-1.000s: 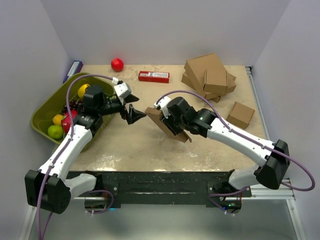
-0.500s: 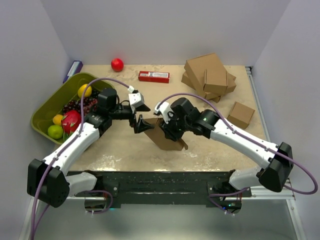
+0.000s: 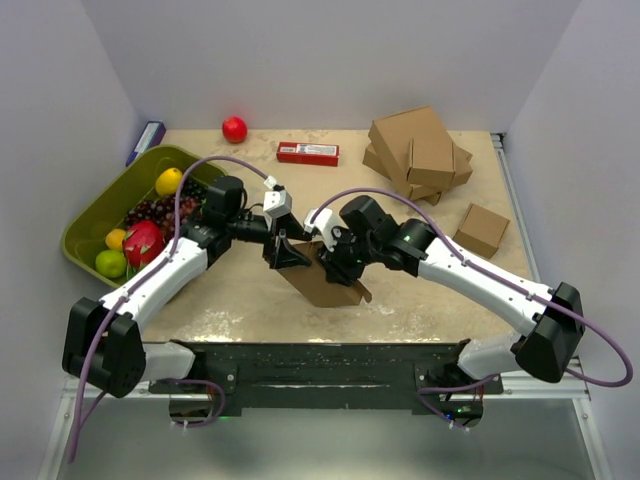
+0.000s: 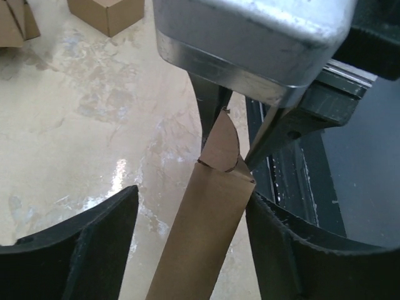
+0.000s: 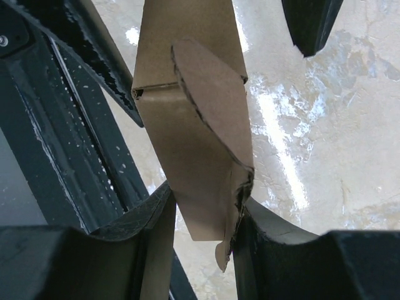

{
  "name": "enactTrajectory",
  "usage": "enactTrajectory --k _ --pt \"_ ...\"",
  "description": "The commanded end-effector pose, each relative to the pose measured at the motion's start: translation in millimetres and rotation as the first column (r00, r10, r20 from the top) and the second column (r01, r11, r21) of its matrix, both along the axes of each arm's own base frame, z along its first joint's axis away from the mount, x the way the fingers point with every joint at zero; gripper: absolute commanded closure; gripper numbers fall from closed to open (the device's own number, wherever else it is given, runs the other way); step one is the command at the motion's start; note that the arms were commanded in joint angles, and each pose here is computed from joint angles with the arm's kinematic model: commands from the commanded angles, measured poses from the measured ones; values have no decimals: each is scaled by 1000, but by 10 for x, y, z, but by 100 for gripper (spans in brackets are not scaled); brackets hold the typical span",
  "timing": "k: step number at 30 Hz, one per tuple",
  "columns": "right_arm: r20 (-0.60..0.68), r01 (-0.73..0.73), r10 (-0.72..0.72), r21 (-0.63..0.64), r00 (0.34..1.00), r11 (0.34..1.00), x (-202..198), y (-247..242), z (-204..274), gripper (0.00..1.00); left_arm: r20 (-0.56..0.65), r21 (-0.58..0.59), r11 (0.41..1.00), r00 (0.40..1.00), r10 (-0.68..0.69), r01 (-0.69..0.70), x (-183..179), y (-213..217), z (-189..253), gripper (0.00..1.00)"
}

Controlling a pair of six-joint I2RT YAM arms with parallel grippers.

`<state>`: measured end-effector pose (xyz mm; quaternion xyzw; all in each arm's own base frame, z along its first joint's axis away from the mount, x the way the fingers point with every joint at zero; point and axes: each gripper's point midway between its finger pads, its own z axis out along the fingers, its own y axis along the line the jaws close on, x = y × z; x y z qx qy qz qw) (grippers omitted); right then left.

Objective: Fold the paper box

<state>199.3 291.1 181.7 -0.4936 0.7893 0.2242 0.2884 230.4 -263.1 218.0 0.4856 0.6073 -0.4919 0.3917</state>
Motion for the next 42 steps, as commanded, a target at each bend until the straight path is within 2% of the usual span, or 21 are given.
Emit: enactTrajectory --k 1,5,10,11,14,15,17,18,20,26,30,35,39,41,42 --pt "19 -58 57 55 998 997 -11 94 109 78 -9 -42 996 997 -75 74 -95 -54 102 31" --pt "25 -59 58 59 998 997 6 99 110 77 -21 -53 994 995 -95 93 -126 -61 101 48" --pt "43 -42 39 81 998 996 58 97 123 75 -50 -58 992 992 -112 109 -142 -75 56 59" --pt "47 -20 17 84 999 996 111 80 124 69 -50 -59 992 992 -115 112 -144 -76 55 62" --pt "51 63 -69 111 996 992 277 7 133 59 -49 -52 994 994 -101 98 -102 -83 30 68" --pt "62 85 -94 135 994 987 346 3 167 49 -52 -51 994 994 -96 93 -88 -87 28 70" --pt "54 134 -145 163 988 977 435 -88 182 36 -50 -47 996 995 -82 80 -54 -88 6 74" --pt "63 145 -158 181 985 973 477 -94 214 24 -60 -47 996 995 -77 75 -44 -93 -4 75" --pt "57 171 -186 196 981 965 516 -147 215 19 -60 -56 995 995 -83 80 -45 -101 -1 79" --pt "46 170 -190 277 981 946 477 -123 169 16 -70 -86 992 993 -97 91 -35 -104 28 87" --pt "94 159 -206 365 974 917 456 -146 253 15 -103 -118 988 988 -114 102 -54 -67 74 90" --pt "91 136 -184 380 979 915 393 -139 156 12 -103 -150 979 983 -151 135 -92 -19 166 91" --pt "61 90 -123 385 991 918 320 -60 80 18 -84 -157 978 985 -148 134 -99 18 223 92" --pt "43 77 -101 388 994 919 281 -36 48 25 -75 -160 979 987 -141 128 -87 38 247 92" --pt "43 76 -100 388 994 918 273 -39 49 32 -70 -160 979 988 -135 122 -73 52 260 92"
